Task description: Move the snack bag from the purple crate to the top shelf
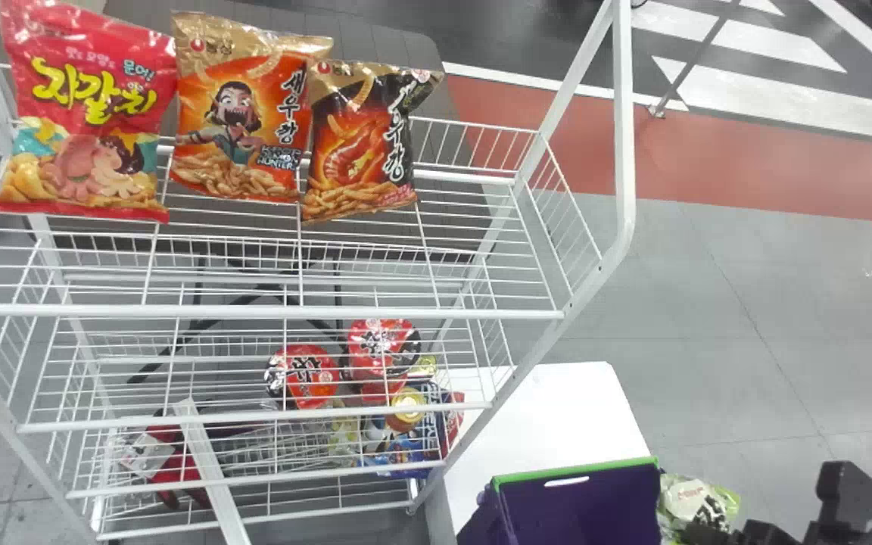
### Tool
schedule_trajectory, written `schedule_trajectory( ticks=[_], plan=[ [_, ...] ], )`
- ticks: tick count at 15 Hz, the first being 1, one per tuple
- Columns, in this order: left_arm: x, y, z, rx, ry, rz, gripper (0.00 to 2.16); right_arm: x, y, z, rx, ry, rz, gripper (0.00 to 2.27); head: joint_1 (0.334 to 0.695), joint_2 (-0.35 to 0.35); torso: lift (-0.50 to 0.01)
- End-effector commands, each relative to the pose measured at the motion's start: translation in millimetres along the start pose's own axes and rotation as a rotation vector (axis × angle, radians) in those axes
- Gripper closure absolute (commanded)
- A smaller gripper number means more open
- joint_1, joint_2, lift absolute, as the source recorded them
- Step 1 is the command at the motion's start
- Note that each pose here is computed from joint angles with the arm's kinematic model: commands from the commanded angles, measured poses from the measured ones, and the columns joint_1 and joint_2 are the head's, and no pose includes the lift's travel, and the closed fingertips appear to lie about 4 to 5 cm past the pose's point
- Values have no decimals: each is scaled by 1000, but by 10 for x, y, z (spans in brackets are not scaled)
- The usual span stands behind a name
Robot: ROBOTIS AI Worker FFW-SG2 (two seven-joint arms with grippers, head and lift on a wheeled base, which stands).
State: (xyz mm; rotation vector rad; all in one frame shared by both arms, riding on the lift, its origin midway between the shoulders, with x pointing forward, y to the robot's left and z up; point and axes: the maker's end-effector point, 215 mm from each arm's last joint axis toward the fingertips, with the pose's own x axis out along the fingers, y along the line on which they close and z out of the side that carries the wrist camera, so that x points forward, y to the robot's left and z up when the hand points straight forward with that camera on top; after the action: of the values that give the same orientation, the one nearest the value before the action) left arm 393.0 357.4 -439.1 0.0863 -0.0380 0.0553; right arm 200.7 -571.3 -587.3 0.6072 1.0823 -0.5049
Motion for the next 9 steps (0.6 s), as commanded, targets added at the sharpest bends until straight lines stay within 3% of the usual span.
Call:
schedule_trajectory(
  ticks=[1,9],
  plan=[
    [0,0,1,0,0,0,100,3,5,-8,1,1,1,1939,695,-350,-28],
    [-33,-10,25,1,-9,-2,100,-7,8,-9,4,-1,10,1939,695,-350,3]
  ],
)
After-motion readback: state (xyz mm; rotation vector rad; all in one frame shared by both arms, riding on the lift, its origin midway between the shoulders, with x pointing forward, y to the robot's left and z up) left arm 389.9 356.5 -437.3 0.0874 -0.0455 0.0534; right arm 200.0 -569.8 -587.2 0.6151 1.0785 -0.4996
